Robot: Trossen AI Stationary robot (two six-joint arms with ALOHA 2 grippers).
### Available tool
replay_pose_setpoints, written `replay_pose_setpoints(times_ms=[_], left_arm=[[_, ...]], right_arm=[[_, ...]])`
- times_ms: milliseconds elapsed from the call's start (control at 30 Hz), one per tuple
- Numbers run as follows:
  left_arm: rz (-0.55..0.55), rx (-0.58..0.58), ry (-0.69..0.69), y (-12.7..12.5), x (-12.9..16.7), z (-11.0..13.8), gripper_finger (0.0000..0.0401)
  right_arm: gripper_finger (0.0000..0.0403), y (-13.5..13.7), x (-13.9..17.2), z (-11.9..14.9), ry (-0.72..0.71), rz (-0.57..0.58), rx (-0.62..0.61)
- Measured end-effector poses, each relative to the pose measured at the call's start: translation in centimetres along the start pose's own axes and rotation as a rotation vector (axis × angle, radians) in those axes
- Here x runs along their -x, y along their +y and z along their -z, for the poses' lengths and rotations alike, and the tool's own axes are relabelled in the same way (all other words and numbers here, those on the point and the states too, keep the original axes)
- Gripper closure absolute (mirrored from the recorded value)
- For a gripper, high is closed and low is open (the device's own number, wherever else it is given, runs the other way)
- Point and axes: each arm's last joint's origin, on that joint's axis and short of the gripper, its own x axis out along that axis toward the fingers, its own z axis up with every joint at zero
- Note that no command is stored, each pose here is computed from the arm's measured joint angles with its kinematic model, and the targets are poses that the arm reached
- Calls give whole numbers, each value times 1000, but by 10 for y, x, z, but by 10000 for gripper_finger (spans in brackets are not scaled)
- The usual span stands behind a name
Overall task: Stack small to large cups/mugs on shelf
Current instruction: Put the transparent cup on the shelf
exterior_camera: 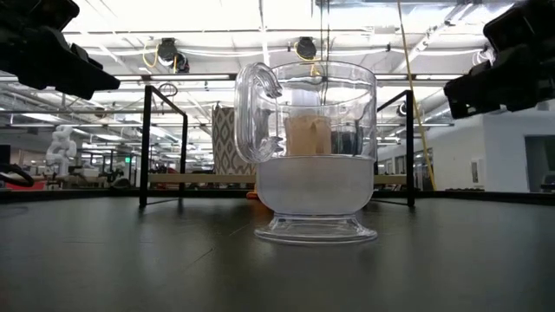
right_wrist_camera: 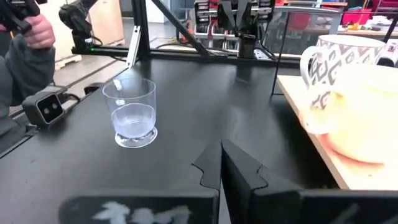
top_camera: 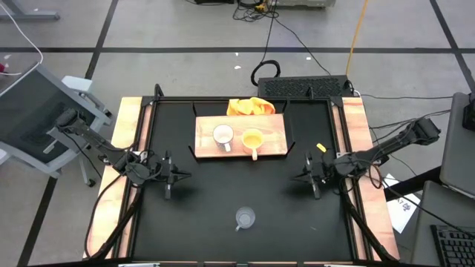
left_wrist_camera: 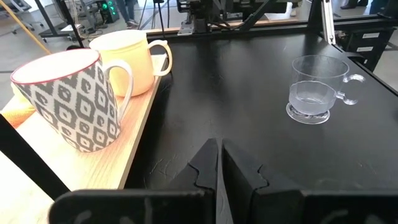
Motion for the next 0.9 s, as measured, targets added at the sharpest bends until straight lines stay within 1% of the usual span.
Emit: replay_pose_setpoints(times_ms=[367,567,667,800,900], left_arm=[[-6,-1,-1,0,0,0,377],[-8,-5,-1,0,0,0,377],[-7,-9,-11,0,0,-1,377],[19,26,-111,-2,1,-14,377],[59,22,-144,-4,3,-32,377]], right_arm=[[403,0,11,-10,-89,-14,57],[403,-1,17,-14,-146,-14,44],[403,-2,18,-13,-136,-14,41],[403,-2,18,-13,-135,-13,44],[403,-2,18,-13,-135,-14,44]])
